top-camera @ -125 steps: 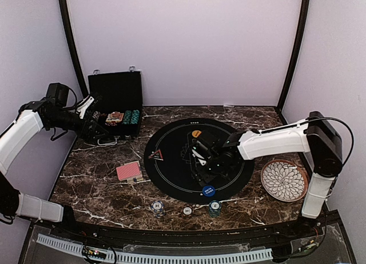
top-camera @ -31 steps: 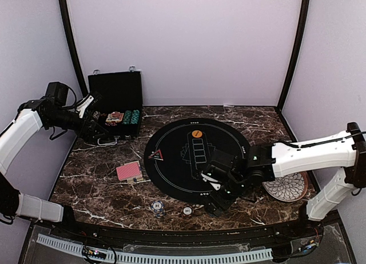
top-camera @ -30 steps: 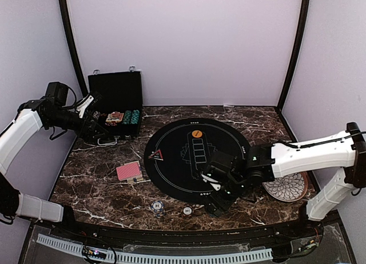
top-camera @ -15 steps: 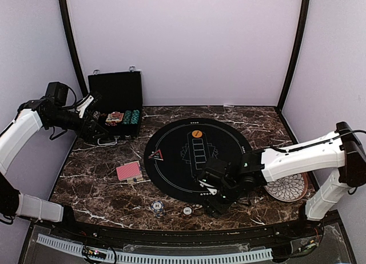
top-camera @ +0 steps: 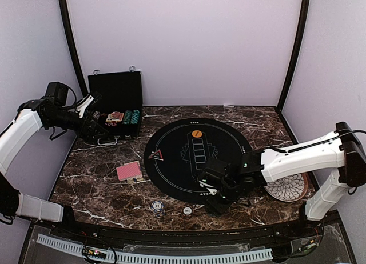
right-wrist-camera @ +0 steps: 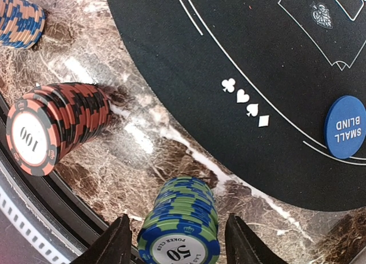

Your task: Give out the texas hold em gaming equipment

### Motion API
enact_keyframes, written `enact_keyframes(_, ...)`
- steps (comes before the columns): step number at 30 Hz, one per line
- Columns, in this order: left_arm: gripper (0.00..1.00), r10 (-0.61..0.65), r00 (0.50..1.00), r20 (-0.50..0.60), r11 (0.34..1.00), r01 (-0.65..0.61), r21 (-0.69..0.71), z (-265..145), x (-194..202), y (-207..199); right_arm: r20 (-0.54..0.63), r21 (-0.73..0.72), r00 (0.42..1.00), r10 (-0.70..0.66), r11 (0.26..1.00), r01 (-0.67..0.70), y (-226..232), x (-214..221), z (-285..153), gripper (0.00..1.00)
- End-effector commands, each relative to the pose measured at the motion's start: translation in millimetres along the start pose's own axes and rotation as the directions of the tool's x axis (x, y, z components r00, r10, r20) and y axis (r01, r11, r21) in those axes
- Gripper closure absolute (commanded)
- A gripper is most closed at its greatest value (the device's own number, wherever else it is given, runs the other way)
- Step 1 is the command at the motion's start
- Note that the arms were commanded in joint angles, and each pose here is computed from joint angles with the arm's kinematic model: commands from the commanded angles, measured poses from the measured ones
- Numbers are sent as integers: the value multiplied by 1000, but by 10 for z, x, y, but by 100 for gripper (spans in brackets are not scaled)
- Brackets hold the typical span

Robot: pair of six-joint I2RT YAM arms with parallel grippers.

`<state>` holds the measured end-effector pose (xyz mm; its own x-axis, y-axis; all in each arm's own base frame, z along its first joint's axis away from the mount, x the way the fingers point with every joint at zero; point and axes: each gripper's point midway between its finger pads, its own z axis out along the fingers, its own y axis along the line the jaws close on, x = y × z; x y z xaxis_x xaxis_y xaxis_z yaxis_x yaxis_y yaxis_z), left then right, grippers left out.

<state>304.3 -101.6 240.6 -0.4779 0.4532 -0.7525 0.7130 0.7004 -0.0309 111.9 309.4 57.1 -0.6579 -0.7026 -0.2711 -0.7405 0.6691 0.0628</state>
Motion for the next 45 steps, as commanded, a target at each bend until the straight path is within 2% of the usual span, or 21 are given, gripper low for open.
enact_keyframes(1, 1, 10, 1000, 19, 1000, -11, 12, -82, -61, -78, 0, -1, 1000, -9, 1000, 9, 24, 3, 26, 44)
enact_keyframes(9, 1, 13, 1000, 15, 1000, -13, 12, -71, -42, -79, -8, -9, 1000, -11, 1000, 11, 38, 18, 35, 48)
enact_keyframes(16, 1, 13, 1000, 17, 1000, -14, 12, -71, -38, -81, 6, -4, 1000, -8, 1000, 8, 35, -27, -24, 67)
enact_keyframes(26, 1, 18, 1000, 19, 1000, -18, 9, -75, -46, -78, 25, 14, 1000, -9, 1000, 9, 7, -94, -128, 85)
enact_keyframes(35, 1, 17, 1000, 20, 1000, -17, 1, -85, -48, -69, 126, 15, 990, 68, 997, -71, -200, -528, -500, 96)
enact_keyframes(41, 1, 21, 1000, 20, 1000, -21, -6, -96, -55, -62, 229, 54, 960, 164, 982, -181, -609, -1011, -751, 97)
enact_keyframes(45, 1, 17, 1000, 20, 1000, -17, -1, -88, -56, -65, 283, 88, 931, 229, 961, -263, -980, -1381, -748, 98)
